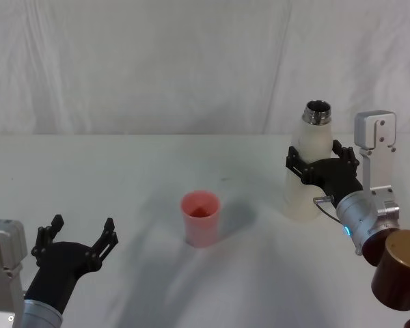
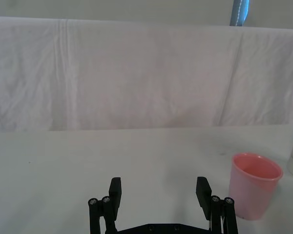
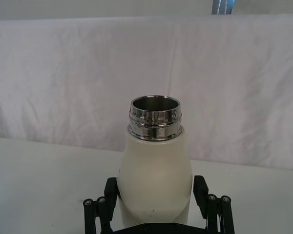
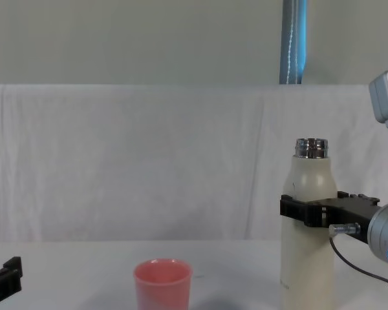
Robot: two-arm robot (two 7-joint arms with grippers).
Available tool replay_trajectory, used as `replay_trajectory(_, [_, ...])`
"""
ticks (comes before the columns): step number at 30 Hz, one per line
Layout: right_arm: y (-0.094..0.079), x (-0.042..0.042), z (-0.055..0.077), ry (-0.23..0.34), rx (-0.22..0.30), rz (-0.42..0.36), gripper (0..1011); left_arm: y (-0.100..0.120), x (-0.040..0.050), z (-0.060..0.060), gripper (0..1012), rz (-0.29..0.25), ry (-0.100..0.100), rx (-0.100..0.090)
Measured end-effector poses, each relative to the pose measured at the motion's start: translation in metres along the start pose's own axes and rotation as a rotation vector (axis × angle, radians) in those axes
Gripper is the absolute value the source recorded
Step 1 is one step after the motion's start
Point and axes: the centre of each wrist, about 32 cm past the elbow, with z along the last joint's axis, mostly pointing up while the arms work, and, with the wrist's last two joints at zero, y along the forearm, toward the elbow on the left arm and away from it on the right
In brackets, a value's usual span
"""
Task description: Grasp the thermos with one hand and pour water into the cup lid.
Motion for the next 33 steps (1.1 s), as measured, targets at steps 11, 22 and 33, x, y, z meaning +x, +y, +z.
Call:
replay_trajectory(11, [0.0048, 0.0009, -0.0023, 0.015, -0.007, -0.004, 1001, 0.0000, 0.0000, 0.0000, 1001, 0.000, 0.000, 0.000])
replay_trajectory(22, [0.0076, -0.0004, -0.0041, 0.033, -0.010, -0.006, 1001, 0.0000, 0.0000, 0.0000, 1001, 0.000, 0.000, 0.000])
replay_trajectory(33, [0.0074, -0.0003, -0.0038, 0.032, -0.010, -0.006, 950, 0.0000, 0.0000, 0.0000, 1001, 0.000, 0.000, 0.000])
